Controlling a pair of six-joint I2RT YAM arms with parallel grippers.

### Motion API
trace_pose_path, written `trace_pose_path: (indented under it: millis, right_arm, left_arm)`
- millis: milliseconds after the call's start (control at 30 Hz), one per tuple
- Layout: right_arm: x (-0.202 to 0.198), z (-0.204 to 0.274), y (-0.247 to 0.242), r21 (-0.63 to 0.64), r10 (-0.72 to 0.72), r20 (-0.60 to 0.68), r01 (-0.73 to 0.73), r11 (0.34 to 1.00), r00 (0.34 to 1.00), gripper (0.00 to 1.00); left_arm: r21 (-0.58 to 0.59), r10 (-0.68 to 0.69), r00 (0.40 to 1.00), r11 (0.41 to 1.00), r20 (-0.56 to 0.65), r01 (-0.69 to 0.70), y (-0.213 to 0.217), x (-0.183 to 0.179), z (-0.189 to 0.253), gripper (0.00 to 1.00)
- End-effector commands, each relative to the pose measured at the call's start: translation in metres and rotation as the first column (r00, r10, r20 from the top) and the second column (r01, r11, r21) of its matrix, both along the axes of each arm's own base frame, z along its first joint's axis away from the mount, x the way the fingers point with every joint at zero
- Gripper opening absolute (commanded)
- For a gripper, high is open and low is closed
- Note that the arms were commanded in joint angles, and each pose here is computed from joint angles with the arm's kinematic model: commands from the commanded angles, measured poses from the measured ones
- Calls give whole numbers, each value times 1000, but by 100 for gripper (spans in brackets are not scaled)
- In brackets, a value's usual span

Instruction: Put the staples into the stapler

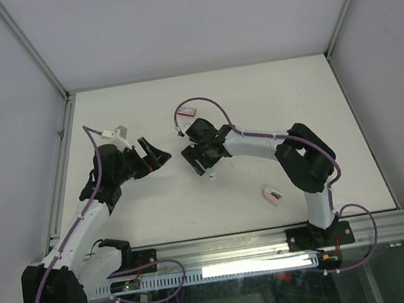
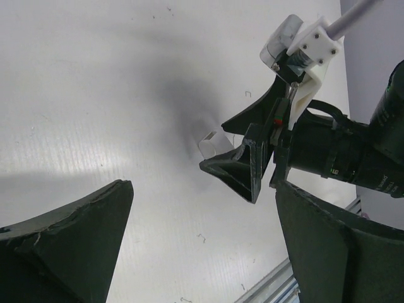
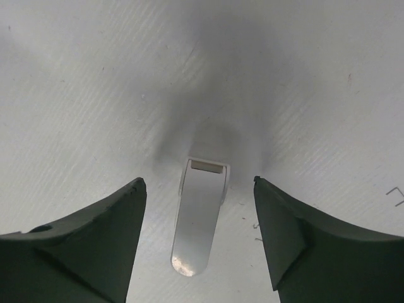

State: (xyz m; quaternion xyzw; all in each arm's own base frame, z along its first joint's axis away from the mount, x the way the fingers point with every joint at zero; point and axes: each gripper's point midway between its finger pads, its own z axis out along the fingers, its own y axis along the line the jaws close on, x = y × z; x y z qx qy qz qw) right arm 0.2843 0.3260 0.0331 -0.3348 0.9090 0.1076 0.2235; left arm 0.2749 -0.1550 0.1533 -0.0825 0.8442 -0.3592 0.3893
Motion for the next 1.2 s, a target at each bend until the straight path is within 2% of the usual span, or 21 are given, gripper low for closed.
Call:
trace_pose_path:
  millis: [0, 133, 267, 533, 767, 1167]
  right_arm:
    - [16, 59, 11, 137, -34, 122, 18, 990, 992, 74]
    - [16, 89, -4, 236, -110, 146, 73, 969, 983, 75]
    - [11, 111, -35, 363, -201, 127, 143, 921, 971, 75]
    - [2, 107, -92, 459, -358, 58, 294, 838, 932, 75]
    - [-13, 104, -106, 508, -410, 36, 337, 793, 912, 75]
    - [-16, 109, -116, 528, -453, 49, 362, 768, 890, 75]
  left_arm:
    - [-42, -15, 990, 999, 140, 22, -11, 16, 26, 99]
    - [-30, -79, 981, 996, 177, 86, -44, 23, 24, 99]
    - [5, -220, 955, 975, 200, 223, -96, 30, 24, 99]
    - [53, -372, 922, 928, 110, 368, -159, 60, -18, 98]
    - [53, -440, 898, 897, 7, 439, -183, 72, -55, 97]
    - [25, -511, 851, 856, -124, 517, -184, 44, -92, 97]
